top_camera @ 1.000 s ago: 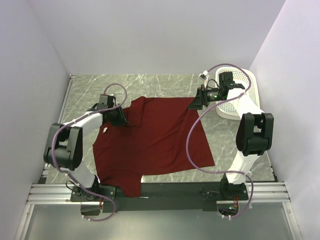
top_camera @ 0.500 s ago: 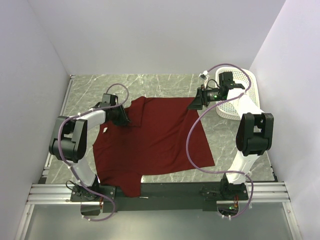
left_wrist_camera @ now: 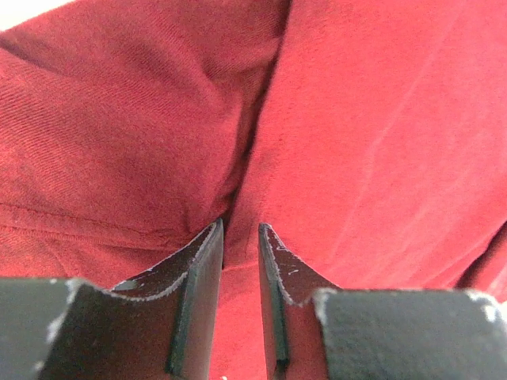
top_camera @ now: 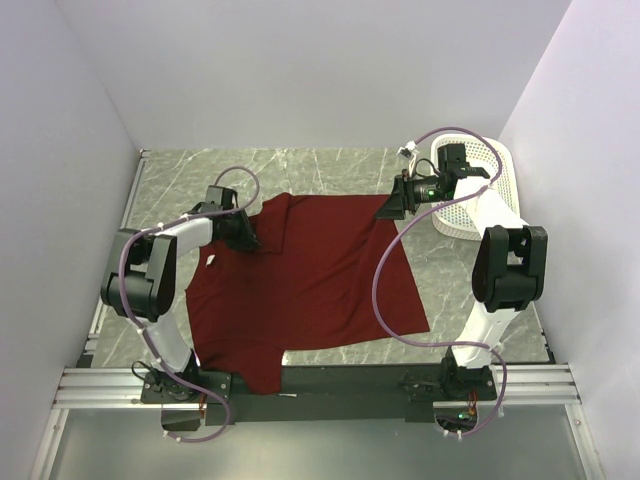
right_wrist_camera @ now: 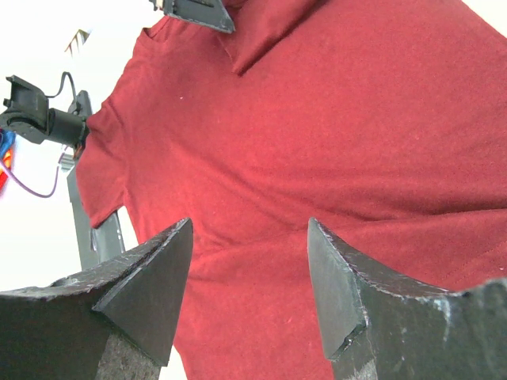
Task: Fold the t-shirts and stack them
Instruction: Flatten the tshirt out
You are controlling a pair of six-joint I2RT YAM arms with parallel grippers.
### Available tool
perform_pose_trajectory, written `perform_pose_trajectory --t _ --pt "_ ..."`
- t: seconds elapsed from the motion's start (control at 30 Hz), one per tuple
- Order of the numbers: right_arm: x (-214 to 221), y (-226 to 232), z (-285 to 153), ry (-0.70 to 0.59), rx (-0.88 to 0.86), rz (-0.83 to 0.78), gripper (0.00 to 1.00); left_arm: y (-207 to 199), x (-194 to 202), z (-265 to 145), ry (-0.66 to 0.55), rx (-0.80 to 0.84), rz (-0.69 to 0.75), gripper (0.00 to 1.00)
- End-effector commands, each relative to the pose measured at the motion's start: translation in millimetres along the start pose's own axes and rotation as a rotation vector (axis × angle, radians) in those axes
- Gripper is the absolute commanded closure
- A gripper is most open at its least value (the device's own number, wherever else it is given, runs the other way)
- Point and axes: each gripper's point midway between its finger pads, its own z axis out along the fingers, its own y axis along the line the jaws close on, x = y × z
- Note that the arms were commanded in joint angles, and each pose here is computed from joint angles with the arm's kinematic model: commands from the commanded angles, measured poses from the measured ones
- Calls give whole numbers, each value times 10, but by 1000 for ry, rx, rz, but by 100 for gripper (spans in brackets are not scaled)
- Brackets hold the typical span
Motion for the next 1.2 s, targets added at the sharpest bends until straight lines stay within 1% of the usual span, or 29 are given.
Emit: perform_pose_trajectory --t 0.0,0.1,0.17,0.2,0.3,0.43,0.5,0.53,0.67,0.7,0.77,0.8,0.87,0.9,1.03,1.07,1.1,1.13,1.17 --pt "-122 45 -64 -25 3 -39 34 -78 -37 -3 7 18 31 70" --pt "-123 39 -63 -25 4 -39 34 -50 -16 6 18 3 38 70" --pt "-130 45 -67 -25 5 -41 34 -70 -17 1 19 13 41 75" --pt "-123 39 -63 -25 4 -39 34 -88 -15 -6 18 20 41 83" --pt "-121 34 -63 -23 7 -39 34 -145 -43 -39 14 44 42 99" --pt "-109 -10 -74 -13 29 -45 34 -237 -114 -137 -6 69 56 99" --pt "-96 -89 -87 3 78 -56 34 -295 -167 -227 -26 81 72 99" --pt "-94 -185 -175 -4 119 -44 34 -311 -197 -261 -39 81 77 99" --pt "-98 -435 -265 11 270 -58 34 -383 -343 -464 -103 84 110 100" --pt "-91 -526 -303 22 331 -58 34 -394 -390 -519 -124 79 120 100" --pt "-175 -663 -374 5 425 -57 35 -415 -452 -578 -146 75 144 100" --pt "-243 -793 -466 3 518 -60 35 -398 -468 -597 -152 62 151 100" --pt "-320 -943 -522 -6 595 -35 35 -386 -494 -618 -160 52 175 100" --pt "-437 -1070 -654 -12 691 -39 35 -370 -503 -625 -162 44 181 100" --pt "-478 -1444 -734 41 808 -13 36 -365 -516 -659 -169 39 201 100" --pt "-448 -1481 -723 63 811 1 38 -374 -521 -674 -172 42 206 100" --pt "-559 -1511 -740 54 821 -14 39 -374 -525 -679 -174 41 208 100" --pt "-484 -1632 -696 84 828 4 40 -380 -537 -691 -179 42 212 100" --pt "-453 -1636 -643 107 818 15 41 -389 -539 -696 -180 46 214 100"
